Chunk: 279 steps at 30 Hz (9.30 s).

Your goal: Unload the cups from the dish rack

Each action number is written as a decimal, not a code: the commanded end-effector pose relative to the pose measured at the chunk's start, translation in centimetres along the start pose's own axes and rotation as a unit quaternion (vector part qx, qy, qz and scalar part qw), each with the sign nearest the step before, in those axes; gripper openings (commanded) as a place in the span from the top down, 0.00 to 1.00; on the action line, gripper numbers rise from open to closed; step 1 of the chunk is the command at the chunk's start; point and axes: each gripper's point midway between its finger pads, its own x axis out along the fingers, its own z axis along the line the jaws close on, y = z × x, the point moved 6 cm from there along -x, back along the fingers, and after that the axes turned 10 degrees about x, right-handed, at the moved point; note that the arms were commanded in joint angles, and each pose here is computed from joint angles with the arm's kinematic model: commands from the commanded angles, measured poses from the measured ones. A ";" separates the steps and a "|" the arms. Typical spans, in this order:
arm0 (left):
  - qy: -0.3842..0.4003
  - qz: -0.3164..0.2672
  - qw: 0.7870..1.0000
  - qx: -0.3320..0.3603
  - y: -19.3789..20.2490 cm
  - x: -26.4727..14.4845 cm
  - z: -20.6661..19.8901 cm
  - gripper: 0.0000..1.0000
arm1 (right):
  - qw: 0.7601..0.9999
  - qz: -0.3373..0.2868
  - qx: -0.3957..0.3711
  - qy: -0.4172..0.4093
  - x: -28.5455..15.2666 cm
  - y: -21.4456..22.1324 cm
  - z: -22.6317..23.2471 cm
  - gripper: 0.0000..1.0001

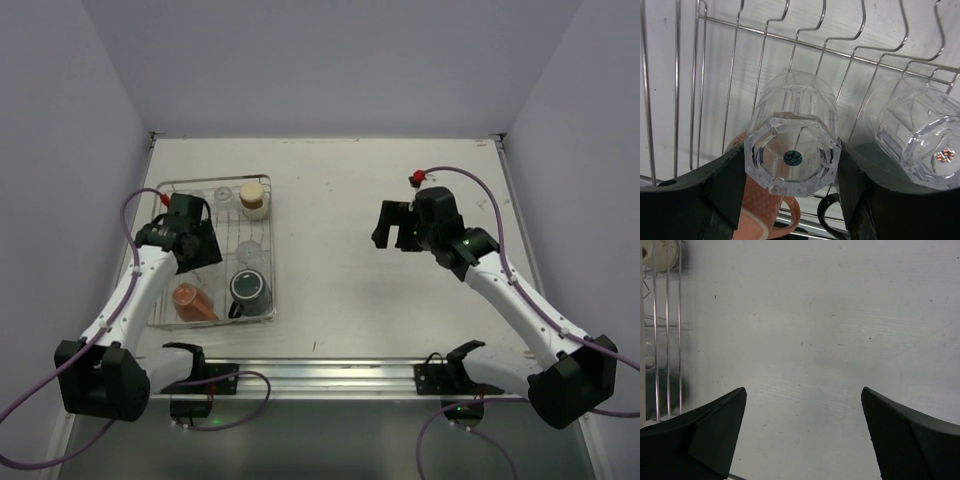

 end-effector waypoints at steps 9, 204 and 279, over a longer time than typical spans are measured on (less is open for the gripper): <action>0.064 -0.187 0.980 -0.028 -7.0 -11.2 0.3 1.00 | 0.972 0.016 0.025 -0.232 -1.1 -4.2 8.9 0.01; 0.131 -0.223 0.962 0.086 -6.9 -8.4 -8.8 1.00 | 0.987 0.068 0.066 -0.127 3.6 -6.4 6.9 0.40; 0.082 -0.306 0.948 -0.031 -10.6 -9.6 -8.2 0.00 | 0.983 0.112 0.109 -0.092 7.5 -4.6 7.4 1.00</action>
